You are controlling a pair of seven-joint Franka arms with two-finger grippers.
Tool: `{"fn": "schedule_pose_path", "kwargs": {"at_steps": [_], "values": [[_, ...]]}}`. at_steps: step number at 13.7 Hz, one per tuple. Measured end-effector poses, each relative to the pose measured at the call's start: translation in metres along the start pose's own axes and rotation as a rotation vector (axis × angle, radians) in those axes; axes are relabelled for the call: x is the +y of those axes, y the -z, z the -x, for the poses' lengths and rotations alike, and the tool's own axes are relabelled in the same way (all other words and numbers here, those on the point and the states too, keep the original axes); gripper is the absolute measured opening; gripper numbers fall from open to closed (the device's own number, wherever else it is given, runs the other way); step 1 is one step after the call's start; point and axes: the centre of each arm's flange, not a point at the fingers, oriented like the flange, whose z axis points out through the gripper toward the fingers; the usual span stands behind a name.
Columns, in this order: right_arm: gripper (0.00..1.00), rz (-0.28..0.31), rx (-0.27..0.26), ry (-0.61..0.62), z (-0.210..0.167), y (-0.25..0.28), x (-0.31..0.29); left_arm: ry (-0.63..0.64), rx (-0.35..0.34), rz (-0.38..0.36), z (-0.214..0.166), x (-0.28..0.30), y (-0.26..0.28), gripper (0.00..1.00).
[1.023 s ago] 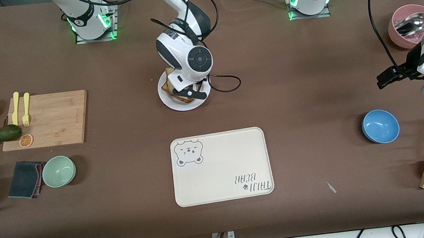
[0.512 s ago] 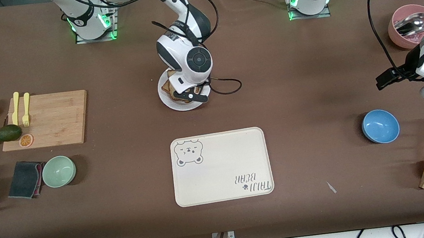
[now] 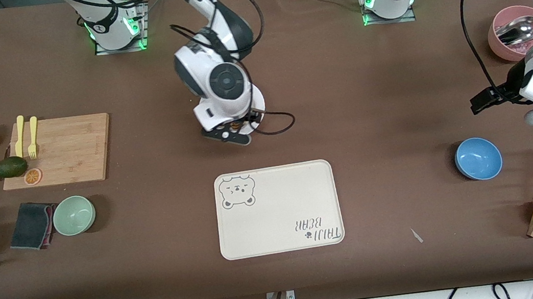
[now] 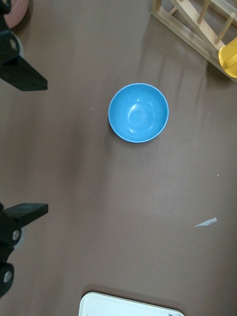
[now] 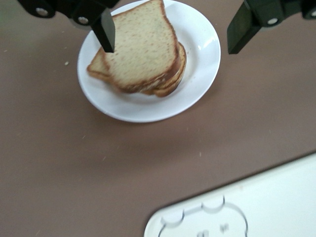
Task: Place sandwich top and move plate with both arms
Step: 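Return the right gripper to rest while the left gripper starts toward the plate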
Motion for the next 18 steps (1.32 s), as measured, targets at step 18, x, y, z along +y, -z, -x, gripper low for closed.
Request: {"fn": "schedule_pose_path", "kwargs": {"at_steps": [18], "values": [[1.00, -0.128, 0.097, 0.301, -0.150, 0.206, 0.409, 0.010, -0.173, 0.458, 0.004, 0.139, -0.092, 1.00]]}}
